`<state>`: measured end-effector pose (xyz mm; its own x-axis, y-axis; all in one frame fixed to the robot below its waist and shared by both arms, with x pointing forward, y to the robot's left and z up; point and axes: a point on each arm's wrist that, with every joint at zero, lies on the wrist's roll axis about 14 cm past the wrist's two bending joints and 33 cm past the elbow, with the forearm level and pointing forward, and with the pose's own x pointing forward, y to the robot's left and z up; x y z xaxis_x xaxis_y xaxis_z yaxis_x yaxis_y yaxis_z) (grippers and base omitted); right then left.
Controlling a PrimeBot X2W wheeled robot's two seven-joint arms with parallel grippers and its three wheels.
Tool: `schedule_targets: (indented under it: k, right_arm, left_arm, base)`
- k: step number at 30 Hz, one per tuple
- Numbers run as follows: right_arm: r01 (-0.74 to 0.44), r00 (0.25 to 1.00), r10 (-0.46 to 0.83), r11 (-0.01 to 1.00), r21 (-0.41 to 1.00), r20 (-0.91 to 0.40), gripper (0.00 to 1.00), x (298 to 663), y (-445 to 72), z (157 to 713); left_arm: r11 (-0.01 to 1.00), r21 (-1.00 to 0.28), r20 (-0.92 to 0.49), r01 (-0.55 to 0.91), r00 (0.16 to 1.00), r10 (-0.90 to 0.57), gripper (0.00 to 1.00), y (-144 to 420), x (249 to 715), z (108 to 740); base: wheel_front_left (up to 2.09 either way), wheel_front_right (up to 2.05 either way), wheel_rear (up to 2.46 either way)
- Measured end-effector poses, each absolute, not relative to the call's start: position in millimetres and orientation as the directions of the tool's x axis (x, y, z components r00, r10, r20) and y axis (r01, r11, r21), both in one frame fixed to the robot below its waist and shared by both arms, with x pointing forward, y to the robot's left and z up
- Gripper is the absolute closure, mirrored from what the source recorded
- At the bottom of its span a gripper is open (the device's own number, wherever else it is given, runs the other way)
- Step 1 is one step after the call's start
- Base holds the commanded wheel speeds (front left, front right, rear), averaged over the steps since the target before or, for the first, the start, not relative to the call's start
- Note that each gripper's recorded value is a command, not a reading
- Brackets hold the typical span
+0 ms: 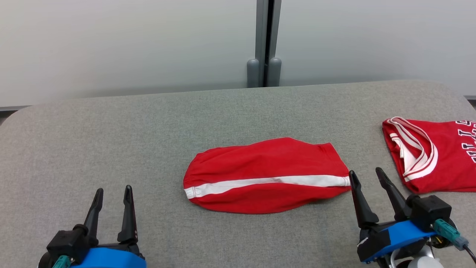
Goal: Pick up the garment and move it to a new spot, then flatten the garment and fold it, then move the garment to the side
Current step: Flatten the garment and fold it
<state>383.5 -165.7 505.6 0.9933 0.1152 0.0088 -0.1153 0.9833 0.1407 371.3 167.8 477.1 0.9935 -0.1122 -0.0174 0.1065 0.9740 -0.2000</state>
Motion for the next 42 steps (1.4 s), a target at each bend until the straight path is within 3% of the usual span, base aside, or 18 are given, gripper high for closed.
schedule_targets:
  k: [27, 42]
  right_arm:
    - [-0.067, 0.996, 0.074, 0.988, 0.142, -0.047, 0.00, 380.6, -177.5, 486.2]
    - [-0.084, 0.993, 0.095, 0.985, 0.148, -0.070, 0.00, 389.0, -169.5, 477.8]
  left_arm:
    - [0.976, -0.190, -0.081, 0.108, 0.989, -0.125, 0.00, 168.4, 370.8, 453.1]
    - [0.912, -0.302, -0.309, 0.276, 0.877, -0.368, 0.00, 91.8, 384.7, 397.0]
  base:
    - [0.00, 0.00, 0.00]
    - [0.00, 0.00, 0.00]
